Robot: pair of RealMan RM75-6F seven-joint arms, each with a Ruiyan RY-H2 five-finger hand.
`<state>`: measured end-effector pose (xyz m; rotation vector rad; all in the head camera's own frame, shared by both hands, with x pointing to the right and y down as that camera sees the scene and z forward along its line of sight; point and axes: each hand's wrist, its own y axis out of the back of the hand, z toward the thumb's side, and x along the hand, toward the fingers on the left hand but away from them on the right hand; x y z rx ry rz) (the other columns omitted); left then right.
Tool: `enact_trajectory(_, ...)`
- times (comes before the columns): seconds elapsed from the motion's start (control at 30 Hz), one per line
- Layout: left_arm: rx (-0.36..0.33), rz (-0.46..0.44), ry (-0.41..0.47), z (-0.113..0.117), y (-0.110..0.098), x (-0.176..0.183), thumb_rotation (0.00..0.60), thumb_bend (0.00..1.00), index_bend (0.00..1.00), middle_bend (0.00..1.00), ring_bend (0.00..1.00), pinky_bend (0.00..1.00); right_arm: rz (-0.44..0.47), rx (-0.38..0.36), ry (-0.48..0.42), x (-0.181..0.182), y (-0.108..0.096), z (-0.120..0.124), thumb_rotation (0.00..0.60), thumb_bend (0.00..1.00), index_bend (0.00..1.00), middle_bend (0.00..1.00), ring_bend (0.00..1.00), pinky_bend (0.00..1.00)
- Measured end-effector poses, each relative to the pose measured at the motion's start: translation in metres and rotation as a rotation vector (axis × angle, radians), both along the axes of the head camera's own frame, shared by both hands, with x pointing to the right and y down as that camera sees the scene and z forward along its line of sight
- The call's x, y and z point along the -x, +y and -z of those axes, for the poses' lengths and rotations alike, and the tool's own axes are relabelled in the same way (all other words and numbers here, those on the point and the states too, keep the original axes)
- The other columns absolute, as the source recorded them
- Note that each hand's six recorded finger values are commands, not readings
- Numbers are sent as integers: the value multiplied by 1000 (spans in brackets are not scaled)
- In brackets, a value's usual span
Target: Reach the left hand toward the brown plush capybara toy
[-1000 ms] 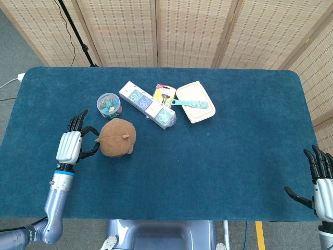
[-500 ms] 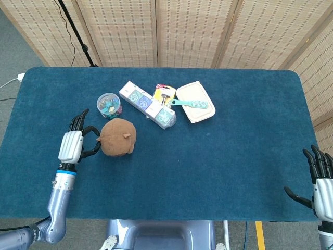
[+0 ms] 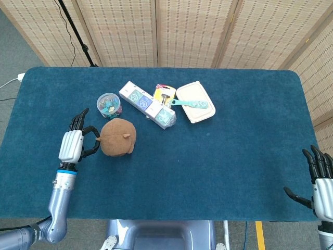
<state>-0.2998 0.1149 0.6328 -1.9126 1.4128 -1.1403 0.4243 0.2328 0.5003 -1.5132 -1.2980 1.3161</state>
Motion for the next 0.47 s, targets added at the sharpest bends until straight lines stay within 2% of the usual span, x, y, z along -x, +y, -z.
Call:
enact_trajectory(0.07,-3,1,-1,1,0,0,600,501,624,0,0,0,0,0,0,0,0,0,600,0,0,0,0,0)
enact_trajectory(0.47,6,8,-11,1,-2,-2,600,503,658,0,0,0,0,1,0,0,0,0,600,0,0,0,0,0)
